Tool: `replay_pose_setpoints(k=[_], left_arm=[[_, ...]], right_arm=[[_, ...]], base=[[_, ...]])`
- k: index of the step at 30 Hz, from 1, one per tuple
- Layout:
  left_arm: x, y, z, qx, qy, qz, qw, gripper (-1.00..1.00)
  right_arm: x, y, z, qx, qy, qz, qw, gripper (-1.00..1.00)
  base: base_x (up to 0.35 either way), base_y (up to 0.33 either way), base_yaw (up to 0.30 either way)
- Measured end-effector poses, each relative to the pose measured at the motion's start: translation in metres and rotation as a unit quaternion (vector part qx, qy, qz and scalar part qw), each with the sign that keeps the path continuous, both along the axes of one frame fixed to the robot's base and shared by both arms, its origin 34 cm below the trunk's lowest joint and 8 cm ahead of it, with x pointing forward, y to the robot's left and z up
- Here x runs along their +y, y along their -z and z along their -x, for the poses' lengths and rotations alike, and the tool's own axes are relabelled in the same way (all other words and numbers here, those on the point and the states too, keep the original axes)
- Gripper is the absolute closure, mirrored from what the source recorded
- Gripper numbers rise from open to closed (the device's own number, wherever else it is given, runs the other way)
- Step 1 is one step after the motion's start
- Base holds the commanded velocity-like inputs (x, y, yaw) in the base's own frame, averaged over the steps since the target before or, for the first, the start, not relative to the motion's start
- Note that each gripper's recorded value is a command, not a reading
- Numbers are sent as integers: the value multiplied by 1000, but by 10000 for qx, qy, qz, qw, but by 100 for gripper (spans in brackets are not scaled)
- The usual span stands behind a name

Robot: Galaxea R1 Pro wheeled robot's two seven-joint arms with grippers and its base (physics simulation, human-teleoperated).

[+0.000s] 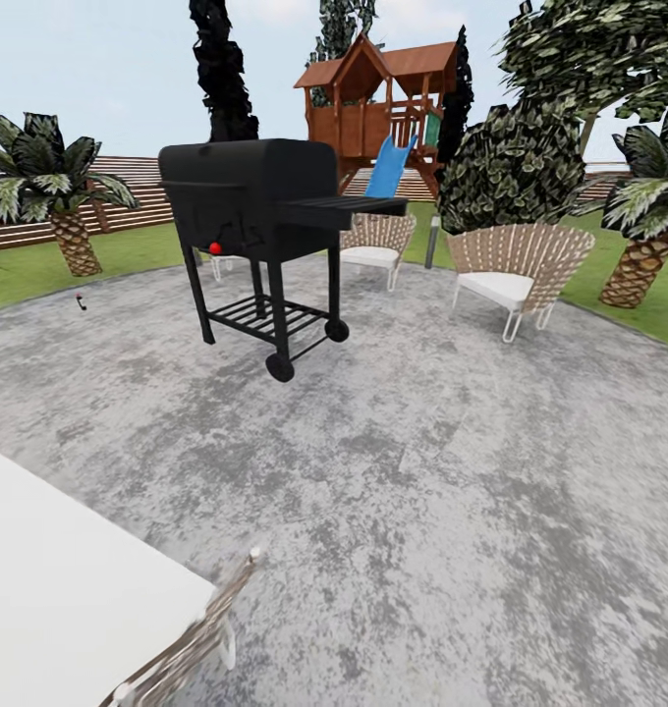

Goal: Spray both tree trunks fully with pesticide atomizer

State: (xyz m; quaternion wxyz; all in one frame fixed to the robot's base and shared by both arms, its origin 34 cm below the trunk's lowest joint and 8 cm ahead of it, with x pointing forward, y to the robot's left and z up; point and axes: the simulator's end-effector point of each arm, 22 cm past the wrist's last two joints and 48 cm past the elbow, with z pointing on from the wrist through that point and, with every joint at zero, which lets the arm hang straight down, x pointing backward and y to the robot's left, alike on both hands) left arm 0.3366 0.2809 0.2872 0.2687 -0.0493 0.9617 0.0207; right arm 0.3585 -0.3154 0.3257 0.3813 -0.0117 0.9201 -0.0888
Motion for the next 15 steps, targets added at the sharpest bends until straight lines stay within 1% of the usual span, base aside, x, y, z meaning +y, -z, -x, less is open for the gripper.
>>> replay_pose_setpoints(k=[4,8,15], left_arm=[[0,0,0,0,2,0,10000,-100],[0,0,0,1,3,-1,10000,-100],[0,0,0,2,2,0,10000,-100]], right_arm=[[0,0,0,1,0,2,10000,-100],[-1,0,0,6,0,4,10000,-100],[-1,0,0,7,0,4,10000,-100]], base=[[161,-239,1],[105,-265,0],[15,-282,0]])
